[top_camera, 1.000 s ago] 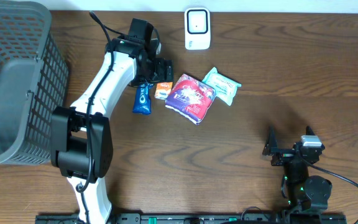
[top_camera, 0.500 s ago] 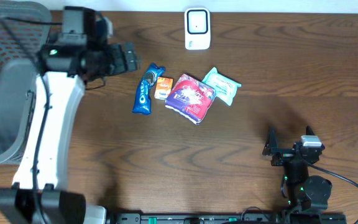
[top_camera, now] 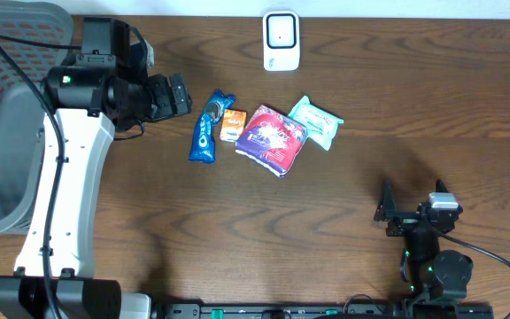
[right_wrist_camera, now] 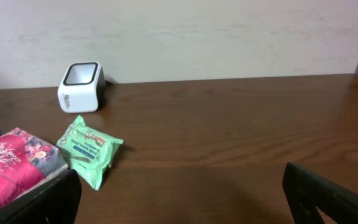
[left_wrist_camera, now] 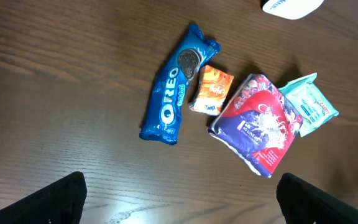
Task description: Scan the item barcode
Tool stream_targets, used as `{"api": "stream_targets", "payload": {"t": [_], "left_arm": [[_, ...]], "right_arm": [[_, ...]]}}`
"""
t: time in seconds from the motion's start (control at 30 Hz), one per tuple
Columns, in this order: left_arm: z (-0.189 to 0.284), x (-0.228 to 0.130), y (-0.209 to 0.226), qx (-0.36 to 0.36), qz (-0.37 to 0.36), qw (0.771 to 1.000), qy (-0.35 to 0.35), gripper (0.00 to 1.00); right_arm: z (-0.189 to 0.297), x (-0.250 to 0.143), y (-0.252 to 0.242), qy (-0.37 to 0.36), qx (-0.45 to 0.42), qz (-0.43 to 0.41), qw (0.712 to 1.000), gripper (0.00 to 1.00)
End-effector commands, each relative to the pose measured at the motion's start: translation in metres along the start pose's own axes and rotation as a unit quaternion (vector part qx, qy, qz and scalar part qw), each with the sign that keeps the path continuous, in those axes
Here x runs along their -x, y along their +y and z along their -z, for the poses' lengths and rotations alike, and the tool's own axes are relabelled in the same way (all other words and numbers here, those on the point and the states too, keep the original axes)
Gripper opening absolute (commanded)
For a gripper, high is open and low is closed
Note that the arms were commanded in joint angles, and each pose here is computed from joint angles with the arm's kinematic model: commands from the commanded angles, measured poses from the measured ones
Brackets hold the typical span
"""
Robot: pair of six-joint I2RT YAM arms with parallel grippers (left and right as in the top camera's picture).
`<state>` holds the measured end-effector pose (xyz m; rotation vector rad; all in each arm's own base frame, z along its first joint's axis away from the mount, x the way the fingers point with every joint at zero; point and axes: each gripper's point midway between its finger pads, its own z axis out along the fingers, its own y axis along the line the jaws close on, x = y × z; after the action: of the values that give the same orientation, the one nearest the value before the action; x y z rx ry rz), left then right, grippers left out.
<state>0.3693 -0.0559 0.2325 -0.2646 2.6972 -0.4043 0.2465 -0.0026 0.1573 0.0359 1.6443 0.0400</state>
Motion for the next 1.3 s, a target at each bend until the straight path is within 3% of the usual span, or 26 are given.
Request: {"api": "stream_targets", "payload": {"t": [0.0, 1.03, 1.1, 1.2, 1.27], "left_arm": [[-0.002, 0.0, 0.004, 0.007, -0.002, 1.0, 0.003, 0.98], [-0.002, 0.0, 0.004, 0.007, -0.002, 1.0, 0.003, 0.98], [-0.002, 0.0, 0.004, 0.007, -0.002, 1.0, 0.003, 0.98], [-0.002, 0.0, 0.004, 0.007, -0.002, 1.0, 0.003, 0.98], [-0.002, 0.0, 0.004, 0.007, -0.002, 1.0, 0.003, 0.98]], "right_arm": [[0.0, 0.0, 0.002, -0.001, 0.004, -0.005, 1.0, 0.99], [0.0, 0.005, 0.004, -0.011, 0.011, -0.007, 1.0, 0.99], [0.004, 0.022, 0.032, -0.038, 0.093, -0.072, 0.992, 0.99], [0.03, 0.034, 0.093, -0.008, 0.286, -0.191, 0.939, 0.99], [0.038, 0.043, 0.103, 0.004, 0.323, -0.252, 0.912, 0.99]]}}
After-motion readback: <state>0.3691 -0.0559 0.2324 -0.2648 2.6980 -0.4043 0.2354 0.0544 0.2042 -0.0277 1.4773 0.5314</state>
